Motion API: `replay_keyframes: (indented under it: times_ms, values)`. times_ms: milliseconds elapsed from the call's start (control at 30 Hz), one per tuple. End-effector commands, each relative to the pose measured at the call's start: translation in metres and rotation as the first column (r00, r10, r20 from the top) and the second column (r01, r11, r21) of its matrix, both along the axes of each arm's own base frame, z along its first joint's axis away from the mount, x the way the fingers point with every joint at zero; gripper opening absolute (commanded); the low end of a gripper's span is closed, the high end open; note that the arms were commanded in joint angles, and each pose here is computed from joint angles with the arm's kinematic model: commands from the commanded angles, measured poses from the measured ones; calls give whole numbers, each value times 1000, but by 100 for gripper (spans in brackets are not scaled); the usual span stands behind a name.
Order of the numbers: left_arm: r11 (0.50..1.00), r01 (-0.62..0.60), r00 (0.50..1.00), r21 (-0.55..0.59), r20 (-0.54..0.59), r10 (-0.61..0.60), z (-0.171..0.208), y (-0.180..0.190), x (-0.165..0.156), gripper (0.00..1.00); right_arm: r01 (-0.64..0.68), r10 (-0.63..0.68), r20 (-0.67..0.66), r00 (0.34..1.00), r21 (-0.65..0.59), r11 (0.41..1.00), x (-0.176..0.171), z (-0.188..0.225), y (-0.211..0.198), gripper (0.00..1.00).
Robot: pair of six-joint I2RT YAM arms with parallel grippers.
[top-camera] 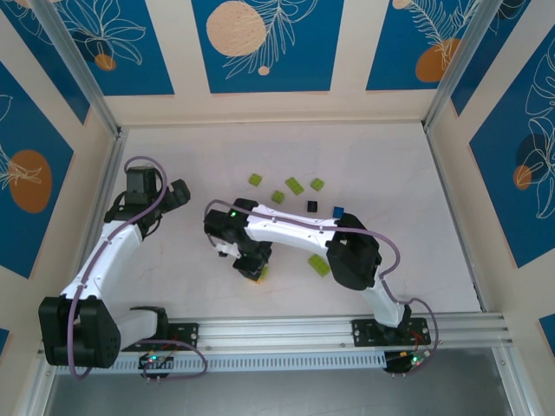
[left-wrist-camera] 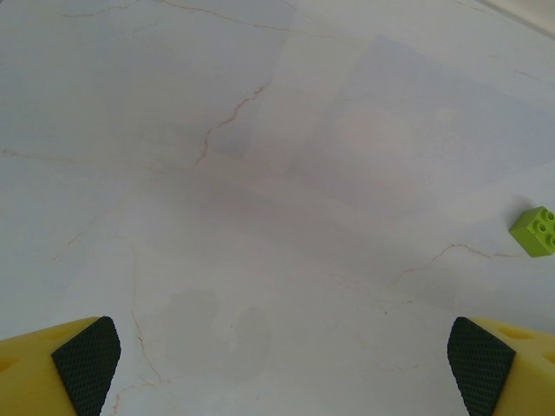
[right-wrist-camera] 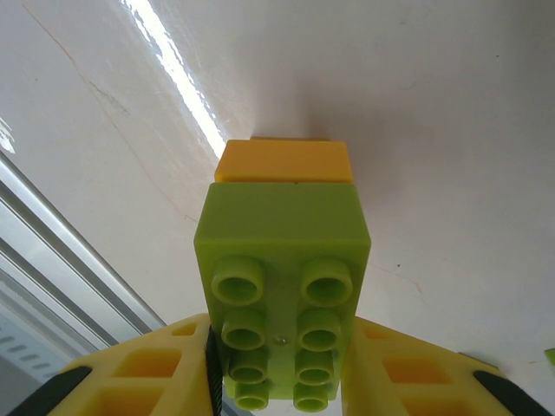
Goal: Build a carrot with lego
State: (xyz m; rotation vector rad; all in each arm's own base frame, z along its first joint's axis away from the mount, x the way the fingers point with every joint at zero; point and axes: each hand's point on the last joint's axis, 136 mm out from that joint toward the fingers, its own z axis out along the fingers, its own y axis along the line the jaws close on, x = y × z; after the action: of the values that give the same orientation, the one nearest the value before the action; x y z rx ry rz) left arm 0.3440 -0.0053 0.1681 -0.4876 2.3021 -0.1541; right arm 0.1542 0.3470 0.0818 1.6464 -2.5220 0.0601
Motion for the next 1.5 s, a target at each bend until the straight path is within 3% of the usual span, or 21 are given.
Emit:
replay_keyframes:
  times_ms: [0, 567, 867, 1067, 1300, 1467]
  values:
    - [1000, -17, 1000, 13, -12, 17, -2, 6, -6, 100, -2, -3, -77, 997, -76, 997, -14, -49, 1, 36]
    - [1000, -19, 1000, 14, -7, 19, -2, 6, -7, 100, 12, -43, -223, 974, -138, 990, -35, -95, -11, 35]
    - [1000, -17, 1000, 13, -5, 17, -1, 6, -6, 100, 89, -89, -124, 988, -2, 996, -5, -37, -1, 34]
    - [1000, -17, 1000, 15, -8, 17, -2, 6, -6, 100, 182, -181, -50, 982, 12, 983, 18, -3, -14, 35]
    - [1000, -16, 1000, 12, -9, 16, -2, 5, -5, 100, 313, -312, 18, 950, -43, 949, 37, -10, -35, 35]
    - [1000, -14, 1000, 10, -12, 14, -3, 5, -5, 100, 319, -320, -8, 948, -53, 946, 33, -17, -39, 35]
